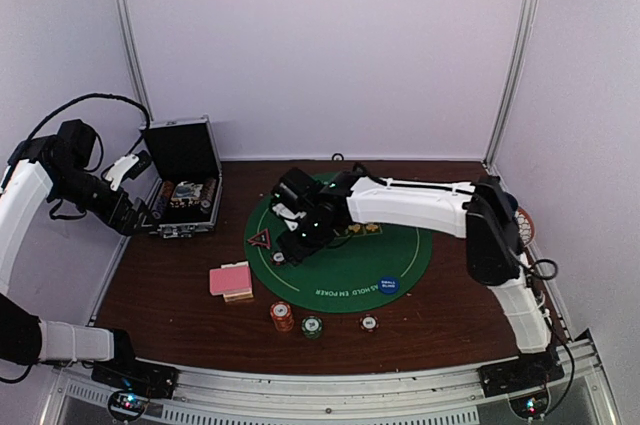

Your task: Distribute texas hold em gaming equipment

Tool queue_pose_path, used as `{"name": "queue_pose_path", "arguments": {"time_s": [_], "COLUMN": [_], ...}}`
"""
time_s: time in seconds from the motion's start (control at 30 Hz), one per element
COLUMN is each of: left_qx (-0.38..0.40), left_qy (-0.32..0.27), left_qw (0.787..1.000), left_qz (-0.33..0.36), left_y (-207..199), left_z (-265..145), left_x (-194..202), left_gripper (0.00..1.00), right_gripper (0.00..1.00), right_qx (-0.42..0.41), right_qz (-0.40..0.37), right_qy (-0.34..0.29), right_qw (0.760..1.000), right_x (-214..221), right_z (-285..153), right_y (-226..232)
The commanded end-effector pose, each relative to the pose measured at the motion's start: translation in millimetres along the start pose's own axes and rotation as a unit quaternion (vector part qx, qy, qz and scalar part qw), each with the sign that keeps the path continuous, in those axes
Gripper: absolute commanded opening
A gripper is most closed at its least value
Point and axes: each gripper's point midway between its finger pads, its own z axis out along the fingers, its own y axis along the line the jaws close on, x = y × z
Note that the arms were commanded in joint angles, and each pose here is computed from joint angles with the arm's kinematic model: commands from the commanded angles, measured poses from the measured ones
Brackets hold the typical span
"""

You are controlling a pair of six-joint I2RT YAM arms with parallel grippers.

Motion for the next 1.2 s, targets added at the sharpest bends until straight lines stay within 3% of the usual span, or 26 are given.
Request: {"name": "queue_pose_path", "arguments": {"time_s": [0.0, 0.23, 0.5, 1.0, 1.17], "left_qx": [-0.006, -0.002, 0.001, -0.002, -0.003], "left_qy": [-0.008, -0.006, -0.006, 0.002, 0.001], "left_qw": [1.000, 1.000, 1.000, 1.000, 1.000], "left_qz": [0.004, 0.005, 0.001, 0.001, 0.002], "left_y": [0.6, 0.4, 0.2, 0.0, 0.1], "left_z": [-3.7, -3.0, -3.3, -6.0, -6.9], "left_x": [-1.9, -2.2, -3.8, -1.2, -2.3], "left_gripper": [0.98, 0.98, 0.98, 0.97, 0.98], "right_gripper": [0.64, 0.65, 0.73, 0.76, 0.71], "right_qx": [-0.007, -0.013, -0.009, -0.019, -0.018], "right_qz": [0.010, 0.030, 0.040, 0.015, 0.015], "right_qy": [-0.028, 0.033, 0.095, 0.133, 0.137], "right_qw": [1.000, 0.999, 0.995, 0.991, 0.990], "right_x": [11.7, 109.8, 192.5, 216.8, 220.1], "right_z": [-64.5, -103.2, -100.6, -62.3, -54.0], "right_y": [-11.2, -24.0, -21.4, -3.8, -2.7]}}
